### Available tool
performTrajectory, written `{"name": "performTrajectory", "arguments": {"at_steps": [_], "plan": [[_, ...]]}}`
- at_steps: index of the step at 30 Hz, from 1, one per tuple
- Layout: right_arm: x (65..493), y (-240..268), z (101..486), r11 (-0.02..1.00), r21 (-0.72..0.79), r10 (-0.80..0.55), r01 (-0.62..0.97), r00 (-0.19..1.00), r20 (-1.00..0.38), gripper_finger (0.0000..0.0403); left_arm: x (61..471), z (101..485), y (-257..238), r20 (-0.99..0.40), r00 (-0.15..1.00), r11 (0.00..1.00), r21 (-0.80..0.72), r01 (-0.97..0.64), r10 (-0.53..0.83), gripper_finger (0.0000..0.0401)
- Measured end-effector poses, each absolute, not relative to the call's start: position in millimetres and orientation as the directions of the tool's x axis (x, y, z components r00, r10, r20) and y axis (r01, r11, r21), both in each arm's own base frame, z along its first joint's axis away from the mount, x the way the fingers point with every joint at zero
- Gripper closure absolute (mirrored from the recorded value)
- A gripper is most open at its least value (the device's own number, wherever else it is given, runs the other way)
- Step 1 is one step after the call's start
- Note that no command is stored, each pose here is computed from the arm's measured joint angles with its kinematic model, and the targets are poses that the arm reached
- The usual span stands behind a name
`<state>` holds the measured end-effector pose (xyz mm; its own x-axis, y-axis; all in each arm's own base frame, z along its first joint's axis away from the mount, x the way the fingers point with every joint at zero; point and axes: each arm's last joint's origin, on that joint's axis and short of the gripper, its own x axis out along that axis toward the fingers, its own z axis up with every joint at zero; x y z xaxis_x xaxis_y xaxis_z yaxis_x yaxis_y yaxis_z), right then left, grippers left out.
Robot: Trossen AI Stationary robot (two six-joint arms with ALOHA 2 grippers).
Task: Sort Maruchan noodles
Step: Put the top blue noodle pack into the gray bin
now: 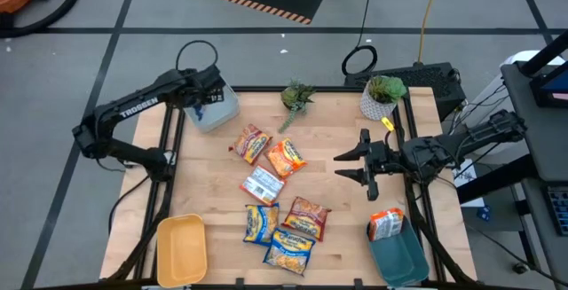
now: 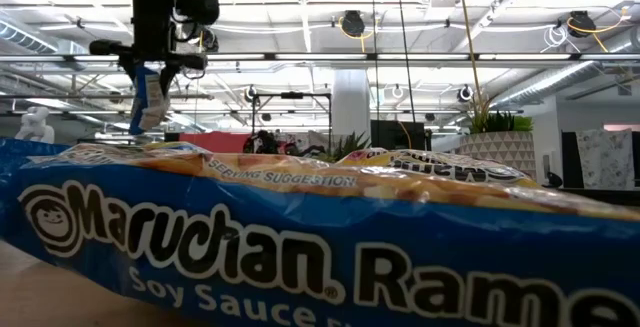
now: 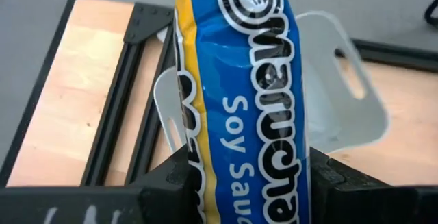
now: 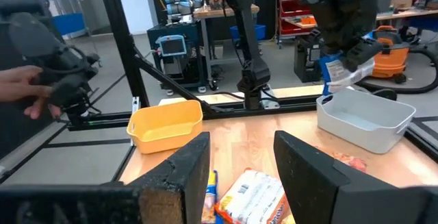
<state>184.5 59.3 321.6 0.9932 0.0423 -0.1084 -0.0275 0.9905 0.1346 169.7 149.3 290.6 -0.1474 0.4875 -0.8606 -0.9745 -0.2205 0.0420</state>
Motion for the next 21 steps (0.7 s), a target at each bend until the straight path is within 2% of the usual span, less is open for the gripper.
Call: {"name": "performTrajectory", "arguments": {"at_steps": [11, 16, 21], "plan": [[182, 68, 322, 0.988, 0.137, 0.087, -0.073, 0.991, -0.101, 0.0248, 157, 262, 158, -0.871, -0.203, -0.269, 0.086, -0.959, 0.446, 0.0249], [181, 69, 322, 0.987, 0.138, 0.092, -0.077, 0.991, -0.101, 0.0248, 159, 254, 162, -0.857, -0.19, -0.22, 0.092, -0.971, 0.479, 0.0249], [181, 69, 322, 0.985, 0.156, 0.091, -0.075, 0.991, -0.101, 0.0248, 158, 252, 164, -0.821, -0.225, -0.215, 0.128, -0.968, 0.524, 0.0249]]}}
